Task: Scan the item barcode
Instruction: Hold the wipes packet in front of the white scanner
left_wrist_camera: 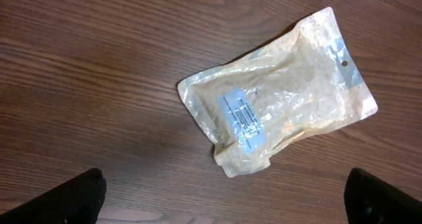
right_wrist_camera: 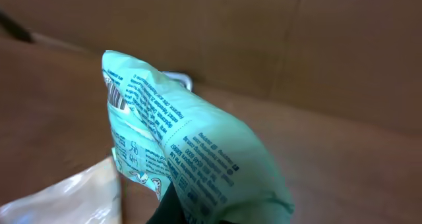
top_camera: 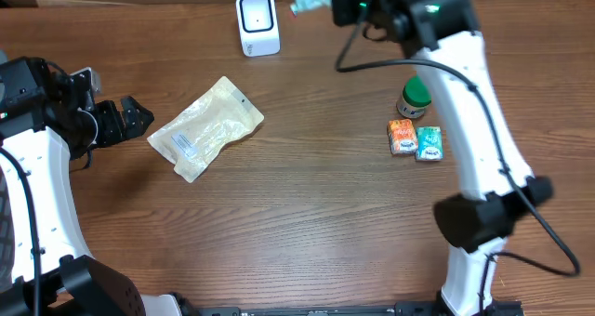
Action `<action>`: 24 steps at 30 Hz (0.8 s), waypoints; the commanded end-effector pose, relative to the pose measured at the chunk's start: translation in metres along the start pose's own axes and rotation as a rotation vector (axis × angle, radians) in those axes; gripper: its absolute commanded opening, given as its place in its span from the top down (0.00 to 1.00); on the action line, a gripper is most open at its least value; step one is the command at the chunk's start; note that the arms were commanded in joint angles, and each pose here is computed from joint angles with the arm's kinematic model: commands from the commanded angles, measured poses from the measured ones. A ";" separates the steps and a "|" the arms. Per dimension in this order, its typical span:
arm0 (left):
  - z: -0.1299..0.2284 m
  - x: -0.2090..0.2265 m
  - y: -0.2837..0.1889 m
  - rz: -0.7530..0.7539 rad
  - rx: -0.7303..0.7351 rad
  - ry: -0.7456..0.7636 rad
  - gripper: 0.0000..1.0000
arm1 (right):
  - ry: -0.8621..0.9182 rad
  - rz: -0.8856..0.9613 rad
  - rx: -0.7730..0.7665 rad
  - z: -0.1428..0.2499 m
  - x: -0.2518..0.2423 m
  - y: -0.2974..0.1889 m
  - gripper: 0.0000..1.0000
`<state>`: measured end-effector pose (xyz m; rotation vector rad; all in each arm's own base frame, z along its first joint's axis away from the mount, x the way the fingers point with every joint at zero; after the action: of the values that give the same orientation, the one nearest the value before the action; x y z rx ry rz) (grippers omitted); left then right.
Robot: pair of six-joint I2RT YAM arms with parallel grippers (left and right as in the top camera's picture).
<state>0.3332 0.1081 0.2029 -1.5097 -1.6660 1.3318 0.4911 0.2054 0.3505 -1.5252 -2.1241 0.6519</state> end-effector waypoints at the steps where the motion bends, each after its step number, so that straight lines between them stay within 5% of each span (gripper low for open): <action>1: -0.002 -0.004 -0.003 0.006 -0.012 0.001 0.00 | -0.174 0.233 -0.090 -0.016 0.000 0.014 0.96; 13: -0.002 -0.004 -0.003 0.006 -0.012 0.001 0.00 | -0.792 0.510 -0.154 -0.016 0.045 0.104 0.96; 24: -0.002 -0.004 -0.003 0.006 -0.012 0.001 0.00 | -1.103 0.446 -0.179 0.017 0.068 0.189 0.96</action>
<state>0.3333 0.1081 0.2030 -1.5099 -1.6663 1.3314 0.5977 0.3103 0.2249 -2.1063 -2.4680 1.7189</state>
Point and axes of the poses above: each gripper's point midway between its finger pads, its own y axis out along the fingers, its own x axis along the line the jaws close on, z = x × y, the point moved 3 cm from there along -y, back along the fingers, and after that the axes turned 1 degree about y, right-handed, at the moved point
